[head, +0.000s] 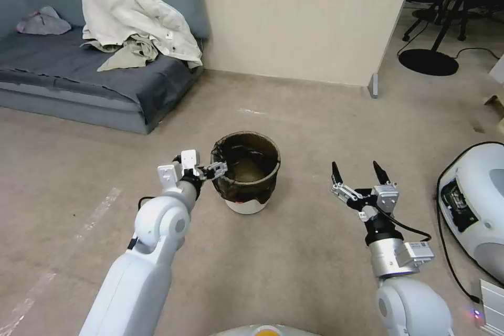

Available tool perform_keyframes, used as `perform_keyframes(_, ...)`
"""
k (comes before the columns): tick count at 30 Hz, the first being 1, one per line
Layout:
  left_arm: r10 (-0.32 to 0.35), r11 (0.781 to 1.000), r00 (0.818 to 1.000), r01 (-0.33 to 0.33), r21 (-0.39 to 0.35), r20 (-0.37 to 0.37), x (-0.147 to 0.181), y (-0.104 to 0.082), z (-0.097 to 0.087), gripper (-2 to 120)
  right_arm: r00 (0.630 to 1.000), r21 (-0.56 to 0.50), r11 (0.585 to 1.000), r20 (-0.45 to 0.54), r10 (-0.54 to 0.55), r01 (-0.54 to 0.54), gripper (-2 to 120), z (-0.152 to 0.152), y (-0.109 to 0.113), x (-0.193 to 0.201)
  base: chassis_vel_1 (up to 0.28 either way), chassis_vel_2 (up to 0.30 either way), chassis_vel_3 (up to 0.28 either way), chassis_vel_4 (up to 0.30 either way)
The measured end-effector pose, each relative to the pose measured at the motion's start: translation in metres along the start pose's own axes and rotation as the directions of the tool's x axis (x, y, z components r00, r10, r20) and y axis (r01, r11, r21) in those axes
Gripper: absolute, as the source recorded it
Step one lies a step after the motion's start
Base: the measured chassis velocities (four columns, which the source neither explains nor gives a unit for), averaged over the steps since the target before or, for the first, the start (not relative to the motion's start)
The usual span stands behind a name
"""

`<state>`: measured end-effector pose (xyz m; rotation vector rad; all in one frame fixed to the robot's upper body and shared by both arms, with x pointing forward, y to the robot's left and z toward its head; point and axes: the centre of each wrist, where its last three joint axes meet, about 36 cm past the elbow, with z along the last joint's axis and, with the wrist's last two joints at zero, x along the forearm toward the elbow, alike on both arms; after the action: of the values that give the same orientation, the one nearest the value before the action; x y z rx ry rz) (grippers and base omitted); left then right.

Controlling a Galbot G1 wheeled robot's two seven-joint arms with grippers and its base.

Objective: Pick up the trash can from the floor.

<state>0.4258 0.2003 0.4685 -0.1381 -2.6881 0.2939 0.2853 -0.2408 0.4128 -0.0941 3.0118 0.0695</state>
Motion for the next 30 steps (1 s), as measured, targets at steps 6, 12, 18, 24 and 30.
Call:
perform_keyframes(6, 0.000, 1.000, 1.000, 0.000, -0.004, 0.003, -0.016, -0.007, -0.006, 100, 1.000, 0.002, 1.000, -0.002, 0.004, -0.004, 100, 0.001, -0.003, 0.000, 0.000, 0.000, 0.000, 0.000)
perform_keyframes(12, -0.008, 1.000, 1.000, 0.008, -0.007, -0.006, -0.035, -0.015, -0.010, 100, 1.000, 0.002, 1.000, -0.005, 0.010, -0.010, 100, 0.001, -0.007, -0.002, 0.000, 0.000, 0.000, 0.000)
perform_keyframes(18, -0.028, 0.999, 0.999, 0.028, -0.019, -0.027, -0.051, -0.016, -0.006, 100, 1.000, 0.003, 1.000, -0.006, 0.012, -0.012, 100, 0.002, -0.011, -0.002, 0.000, 0.000, 0.000, 0.000)
perform_keyframes(24, -0.048, 0.998, 0.998, 0.046, -0.030, -0.038, -0.060, -0.015, -0.004, 100, 1.000, 0.001, 1.000, -0.009, 0.012, -0.012, 100, 0.003, -0.012, -0.003, 0.000, 0.000, 0.000, 0.000)
perform_keyframes(30, -0.070, 0.997, 0.996, 0.068, -0.043, -0.052, -0.073, -0.011, -0.002, 100, 1.000, 0.001, 1.000, -0.012, 0.011, -0.011, 100, 0.005, -0.012, -0.004, 0.000, 0.000, 0.000, 0.000)
